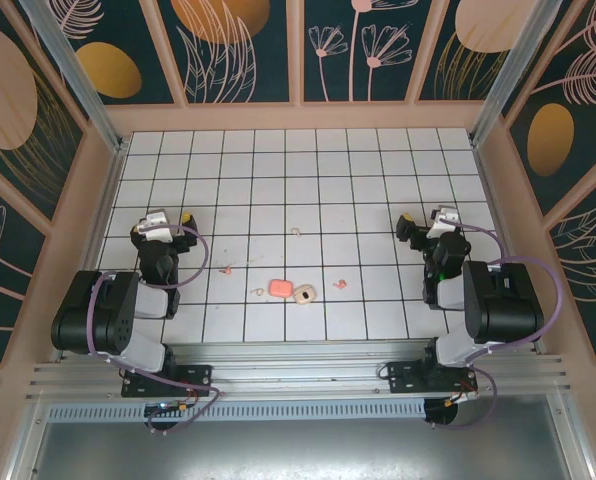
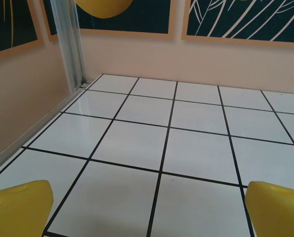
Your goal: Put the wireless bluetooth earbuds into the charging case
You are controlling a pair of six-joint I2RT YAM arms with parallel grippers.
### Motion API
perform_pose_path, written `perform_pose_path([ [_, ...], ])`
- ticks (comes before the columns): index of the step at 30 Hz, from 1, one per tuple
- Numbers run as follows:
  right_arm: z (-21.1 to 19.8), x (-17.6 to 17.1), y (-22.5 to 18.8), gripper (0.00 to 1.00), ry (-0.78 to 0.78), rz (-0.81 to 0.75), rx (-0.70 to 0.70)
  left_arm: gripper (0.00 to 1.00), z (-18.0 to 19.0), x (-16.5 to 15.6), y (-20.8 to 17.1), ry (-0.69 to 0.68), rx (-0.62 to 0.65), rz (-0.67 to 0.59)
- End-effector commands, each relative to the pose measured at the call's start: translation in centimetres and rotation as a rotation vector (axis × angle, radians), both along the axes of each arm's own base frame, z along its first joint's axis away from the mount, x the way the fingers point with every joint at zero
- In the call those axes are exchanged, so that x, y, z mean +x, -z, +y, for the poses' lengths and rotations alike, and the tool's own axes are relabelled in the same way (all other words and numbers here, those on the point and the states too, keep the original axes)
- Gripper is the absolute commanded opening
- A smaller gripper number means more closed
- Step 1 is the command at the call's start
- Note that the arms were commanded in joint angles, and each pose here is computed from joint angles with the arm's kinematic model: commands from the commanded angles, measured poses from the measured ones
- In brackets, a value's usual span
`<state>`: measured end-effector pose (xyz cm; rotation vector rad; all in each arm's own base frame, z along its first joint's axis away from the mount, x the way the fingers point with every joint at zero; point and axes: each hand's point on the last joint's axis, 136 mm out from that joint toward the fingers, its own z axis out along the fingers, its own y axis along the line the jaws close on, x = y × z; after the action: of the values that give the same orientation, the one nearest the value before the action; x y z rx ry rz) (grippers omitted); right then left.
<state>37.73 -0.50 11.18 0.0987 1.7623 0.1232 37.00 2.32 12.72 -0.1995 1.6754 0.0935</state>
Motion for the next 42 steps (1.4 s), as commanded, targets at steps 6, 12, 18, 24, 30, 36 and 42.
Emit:
perform_pose_path([
  [6, -0.2, 0.1, -0.8, 0.99, 0.014, -0.041, -0.026, 0.99, 0.0, 0.4, -0.9, 0.006, 0.006, -0.029],
  [12, -0.1, 0.1, -0.8, 0.99, 0.013, -0.041, -0.027, 0.99, 0.0, 0.4, -1.0, 0.005, 0.006, -0.031],
  [18, -0.1, 0.1, -0.9, 0.99, 0.013, -0.042, -0.027, 0.99, 0.0, 0.4, -0.9, 0.007, 0.005, -0.028],
  [24, -0.2, 0.1, -0.9, 0.99, 0.013, -0.041, -0.026, 0.99, -0.1, 0.4, -0.9, 0.010, 0.006, -0.027],
  [30, -0.1, 0.7, -1.4, 0.99, 0.008, -0.025, -0.030, 0.93, -0.4, 0.6, -1.5, 0.031, 0.015, -0.025],
  [36, 0.0, 2.1, -2.5, 0.99, 0.063, 0.223, 0.100, 0.79, -0.4, 1.6, -3.2, 0.021, -0.038, 0.067],
  [42, 4.8, -0.1, -1.9, 0.99, -0.026, 0.578, 0.125, 0.69, -2.8, 1.5, -3.2, 0.108, -0.235, 0.218],
])
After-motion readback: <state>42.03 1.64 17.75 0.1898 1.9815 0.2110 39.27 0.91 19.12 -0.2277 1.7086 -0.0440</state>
